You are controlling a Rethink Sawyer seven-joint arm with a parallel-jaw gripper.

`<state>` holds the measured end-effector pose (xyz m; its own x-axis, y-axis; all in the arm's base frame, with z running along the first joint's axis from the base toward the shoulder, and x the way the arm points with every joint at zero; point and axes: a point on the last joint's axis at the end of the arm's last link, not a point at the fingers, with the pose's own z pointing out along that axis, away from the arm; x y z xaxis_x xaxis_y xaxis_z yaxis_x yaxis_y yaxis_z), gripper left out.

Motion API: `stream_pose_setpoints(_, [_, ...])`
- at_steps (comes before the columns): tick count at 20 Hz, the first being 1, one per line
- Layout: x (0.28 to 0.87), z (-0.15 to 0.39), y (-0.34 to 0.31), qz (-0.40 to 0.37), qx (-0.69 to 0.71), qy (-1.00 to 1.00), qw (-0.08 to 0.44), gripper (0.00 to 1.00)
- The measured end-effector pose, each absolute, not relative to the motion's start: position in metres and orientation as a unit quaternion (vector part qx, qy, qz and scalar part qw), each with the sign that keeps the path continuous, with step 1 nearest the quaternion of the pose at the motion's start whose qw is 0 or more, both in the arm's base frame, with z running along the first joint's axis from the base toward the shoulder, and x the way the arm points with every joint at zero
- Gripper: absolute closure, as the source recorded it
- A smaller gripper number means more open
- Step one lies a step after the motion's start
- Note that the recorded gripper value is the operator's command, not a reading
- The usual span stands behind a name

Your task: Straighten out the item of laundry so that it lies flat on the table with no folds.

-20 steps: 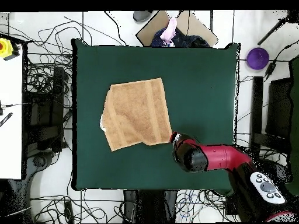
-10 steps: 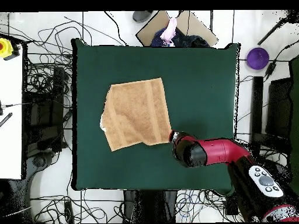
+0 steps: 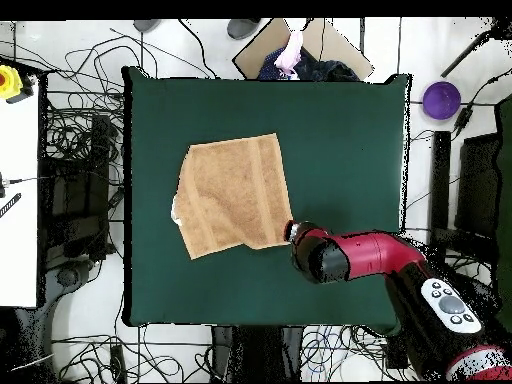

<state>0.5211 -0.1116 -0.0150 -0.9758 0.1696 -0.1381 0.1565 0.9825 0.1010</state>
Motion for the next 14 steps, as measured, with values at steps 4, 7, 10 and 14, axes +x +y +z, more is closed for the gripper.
stream_pose_setpoints(4, [0.524,-0.015,-0.106,0.05,0.077,0.993,0.076,0.0])
stream_pose_setpoints(7, [0.522,-0.019,-0.103,0.055,0.077,0.993,0.071,0.0])
stream_pose_setpoints(10, [0.515,-0.029,-0.095,0.062,0.072,0.994,0.062,0.0])
stream_pose_setpoints(14, [0.509,-0.037,-0.086,0.065,0.058,0.995,0.057,0.0])
